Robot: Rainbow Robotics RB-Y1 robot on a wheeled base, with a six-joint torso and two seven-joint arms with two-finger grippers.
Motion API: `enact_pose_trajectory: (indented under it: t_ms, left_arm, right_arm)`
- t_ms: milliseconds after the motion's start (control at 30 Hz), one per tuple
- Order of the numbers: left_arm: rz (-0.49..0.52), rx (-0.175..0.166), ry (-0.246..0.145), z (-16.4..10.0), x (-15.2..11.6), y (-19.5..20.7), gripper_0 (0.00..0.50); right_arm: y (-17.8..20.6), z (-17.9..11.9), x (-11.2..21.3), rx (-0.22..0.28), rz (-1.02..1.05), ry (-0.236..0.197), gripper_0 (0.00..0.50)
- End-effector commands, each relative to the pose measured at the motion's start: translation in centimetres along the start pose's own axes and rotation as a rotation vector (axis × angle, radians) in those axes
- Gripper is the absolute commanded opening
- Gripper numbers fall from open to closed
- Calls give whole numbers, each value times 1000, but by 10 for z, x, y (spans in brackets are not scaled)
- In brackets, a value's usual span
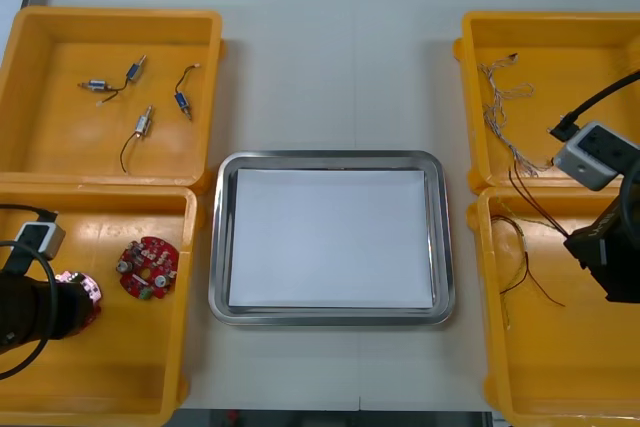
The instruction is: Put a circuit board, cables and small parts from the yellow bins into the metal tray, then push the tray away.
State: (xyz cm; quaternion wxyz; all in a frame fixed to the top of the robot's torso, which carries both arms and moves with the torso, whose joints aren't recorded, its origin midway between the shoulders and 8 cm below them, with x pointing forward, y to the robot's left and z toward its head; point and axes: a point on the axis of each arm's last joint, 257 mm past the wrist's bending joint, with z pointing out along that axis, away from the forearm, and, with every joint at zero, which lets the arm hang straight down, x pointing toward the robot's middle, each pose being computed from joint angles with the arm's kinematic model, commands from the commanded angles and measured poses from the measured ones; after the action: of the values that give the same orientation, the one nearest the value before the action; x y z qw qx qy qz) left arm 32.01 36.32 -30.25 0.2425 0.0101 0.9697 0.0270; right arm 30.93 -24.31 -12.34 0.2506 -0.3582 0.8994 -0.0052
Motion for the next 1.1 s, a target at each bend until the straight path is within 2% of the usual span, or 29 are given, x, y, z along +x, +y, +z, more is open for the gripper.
enact_pose_trajectory:
  t_ms: [33, 133, 300, 500, 800, 933, 1100]
  left_arm:
    - [-41, -13, -2, -27, -18, 7, 500]
    - [-24, -15, 10, -38, -24, 10, 500]
    - [16, -21, 29, -54, -32, 15, 500]
    - [131, -47, 61, -71, -42, 27, 500]
    - [223, -4, 70, -85, -53, 18, 500]
    - [319, 2, 70, -91, -60, 17, 500]
    - [412, 33, 84, -93, -65, 18, 500]
  right_arm:
    - [12, -3, -9, 5, -153, 16, 0]
    - [19, -1, -13, -7, -190, 20, 0]
    - [22, 3, -20, 9, -246, 30, 0]
    - [27, 11, -27, 25, -309, 43, 0]
    - [25, 18, -33, 47, -344, 59, 0]
    - [23, 19, -32, 47, -340, 64, 0]
    - [23, 20, -31, 41, -340, 70, 0]
